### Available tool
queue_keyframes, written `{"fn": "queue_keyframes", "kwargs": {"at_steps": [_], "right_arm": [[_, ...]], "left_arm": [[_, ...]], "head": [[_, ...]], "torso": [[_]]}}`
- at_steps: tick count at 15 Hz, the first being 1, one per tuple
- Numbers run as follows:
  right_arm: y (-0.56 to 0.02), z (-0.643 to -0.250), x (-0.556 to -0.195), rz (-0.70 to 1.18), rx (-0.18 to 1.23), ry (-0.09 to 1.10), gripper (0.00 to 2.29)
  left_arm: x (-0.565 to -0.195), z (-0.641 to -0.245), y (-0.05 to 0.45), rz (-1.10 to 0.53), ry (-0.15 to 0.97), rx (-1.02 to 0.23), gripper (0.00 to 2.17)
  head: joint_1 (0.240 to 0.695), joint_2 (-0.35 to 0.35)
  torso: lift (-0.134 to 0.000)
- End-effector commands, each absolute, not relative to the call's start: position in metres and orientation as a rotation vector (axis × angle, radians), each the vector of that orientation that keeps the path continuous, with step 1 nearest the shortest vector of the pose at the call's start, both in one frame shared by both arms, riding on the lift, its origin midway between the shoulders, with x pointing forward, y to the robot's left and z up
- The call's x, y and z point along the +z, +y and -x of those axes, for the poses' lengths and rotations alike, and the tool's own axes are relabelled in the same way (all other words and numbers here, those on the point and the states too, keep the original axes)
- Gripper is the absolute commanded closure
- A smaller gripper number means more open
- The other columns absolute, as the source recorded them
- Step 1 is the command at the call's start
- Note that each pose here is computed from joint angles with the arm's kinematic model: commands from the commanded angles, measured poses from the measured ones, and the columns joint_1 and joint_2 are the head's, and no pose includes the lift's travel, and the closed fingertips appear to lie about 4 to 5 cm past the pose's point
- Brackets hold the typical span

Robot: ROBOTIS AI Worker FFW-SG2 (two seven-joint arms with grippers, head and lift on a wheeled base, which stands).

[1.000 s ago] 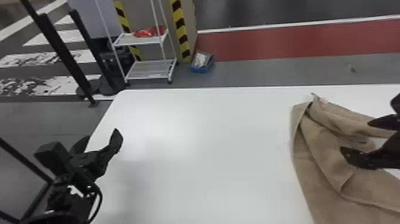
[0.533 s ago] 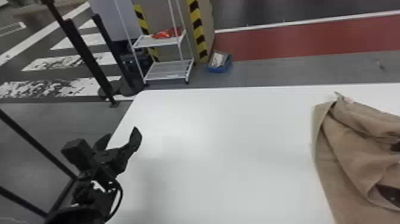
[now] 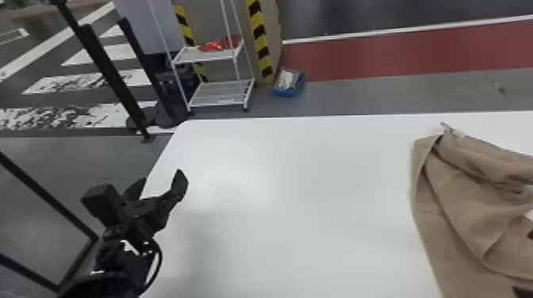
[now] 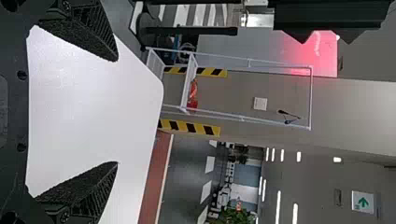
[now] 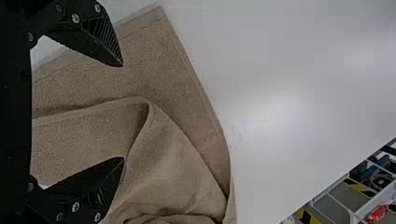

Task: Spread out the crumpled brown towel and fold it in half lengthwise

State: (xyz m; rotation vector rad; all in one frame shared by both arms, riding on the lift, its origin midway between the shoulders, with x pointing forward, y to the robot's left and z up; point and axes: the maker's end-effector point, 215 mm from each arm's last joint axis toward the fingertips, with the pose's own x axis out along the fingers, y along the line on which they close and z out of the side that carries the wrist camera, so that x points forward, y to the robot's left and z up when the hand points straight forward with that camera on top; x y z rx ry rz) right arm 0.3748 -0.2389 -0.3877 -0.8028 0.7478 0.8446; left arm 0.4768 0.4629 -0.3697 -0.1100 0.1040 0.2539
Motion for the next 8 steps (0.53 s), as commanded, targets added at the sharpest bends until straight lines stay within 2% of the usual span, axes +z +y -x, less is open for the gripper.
{"fn": "queue_keyframes", "kwargs": {"at_steps": [1,8], "right_arm": [[-0.223,-0.367,-0.406,0.797,0.899,0.778,0.19],[-0.196,-0.355,-0.433,0.787,0.958,0.829,0.22]], "left_arm": [[-0.370,-0.477,0.460,0.115,0.102,0.253,0.09],[-0.372,-0.474,0.464,0.111,0.106,0.261,0.09]], "head": [[0.695,0.287],[0.695,0.339]], "torso": [[-0.125],[-0.125]]}}
